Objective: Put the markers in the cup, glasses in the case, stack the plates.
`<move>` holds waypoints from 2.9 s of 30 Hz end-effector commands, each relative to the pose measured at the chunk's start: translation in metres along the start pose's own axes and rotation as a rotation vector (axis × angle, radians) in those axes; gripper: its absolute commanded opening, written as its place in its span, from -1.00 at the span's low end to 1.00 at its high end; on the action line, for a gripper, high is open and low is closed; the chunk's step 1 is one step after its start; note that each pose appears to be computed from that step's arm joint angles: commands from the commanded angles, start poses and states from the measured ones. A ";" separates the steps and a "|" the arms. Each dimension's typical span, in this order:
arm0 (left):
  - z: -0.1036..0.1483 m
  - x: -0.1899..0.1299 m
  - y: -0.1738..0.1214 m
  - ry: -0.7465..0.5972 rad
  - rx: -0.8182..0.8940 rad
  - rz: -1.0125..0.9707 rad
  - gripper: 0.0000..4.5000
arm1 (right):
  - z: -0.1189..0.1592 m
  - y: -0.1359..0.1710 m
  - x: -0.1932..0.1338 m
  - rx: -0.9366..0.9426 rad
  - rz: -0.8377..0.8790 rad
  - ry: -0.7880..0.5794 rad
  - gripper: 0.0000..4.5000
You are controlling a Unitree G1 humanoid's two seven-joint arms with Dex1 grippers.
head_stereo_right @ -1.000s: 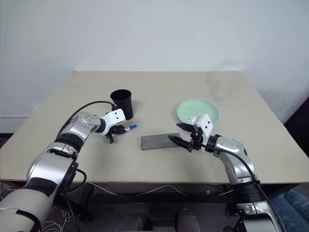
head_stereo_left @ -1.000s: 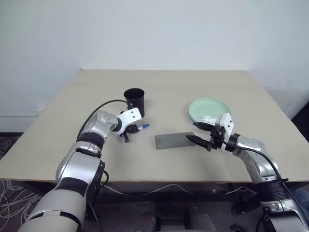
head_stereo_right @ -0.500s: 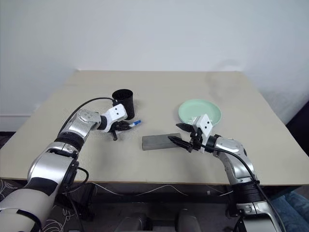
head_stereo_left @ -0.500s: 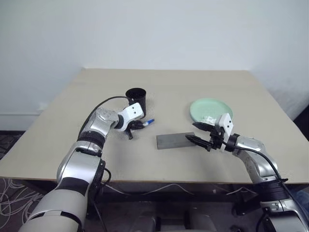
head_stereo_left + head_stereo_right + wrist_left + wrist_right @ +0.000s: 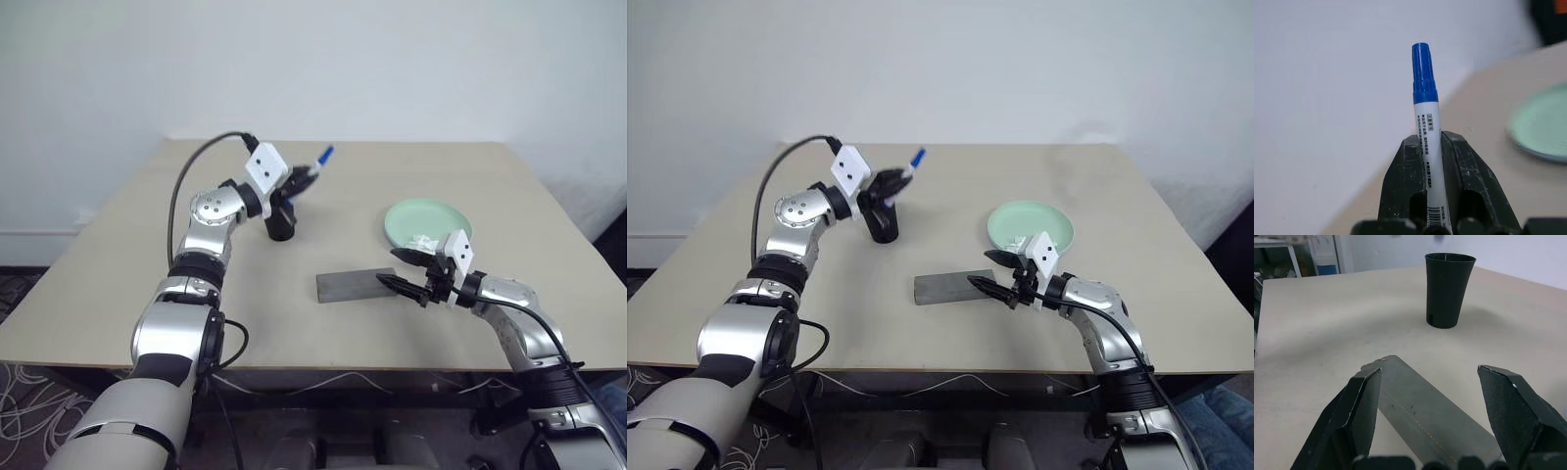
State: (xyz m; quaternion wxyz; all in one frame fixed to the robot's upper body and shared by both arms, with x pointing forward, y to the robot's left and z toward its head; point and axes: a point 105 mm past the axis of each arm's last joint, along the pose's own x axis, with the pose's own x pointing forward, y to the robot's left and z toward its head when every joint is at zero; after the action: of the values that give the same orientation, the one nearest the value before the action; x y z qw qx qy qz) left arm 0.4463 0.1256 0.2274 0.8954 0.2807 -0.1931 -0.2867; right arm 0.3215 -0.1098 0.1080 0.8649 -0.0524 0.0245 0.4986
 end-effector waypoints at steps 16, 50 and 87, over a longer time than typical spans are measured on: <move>-0.019 0.002 0.015 0.122 0.191 0.327 -0.96 | 0.012 -0.001 -0.003 -0.039 -0.006 -0.033 0.52; -0.035 0.003 0.008 0.185 0.024 0.367 0.10 | 0.011 0.000 -0.003 -0.037 -0.018 -0.035 0.52; -0.091 -0.124 -0.057 0.214 -0.358 -0.121 0.10 | 0.000 -0.023 -0.027 -0.029 -0.067 0.019 0.52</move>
State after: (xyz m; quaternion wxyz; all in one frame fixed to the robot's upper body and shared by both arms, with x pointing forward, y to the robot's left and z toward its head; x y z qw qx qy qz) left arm 0.3740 0.2035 0.0904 0.9315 0.1427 -0.0094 -0.3345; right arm 0.3226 -0.1346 0.0965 0.8754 -0.0560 0.0487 0.4776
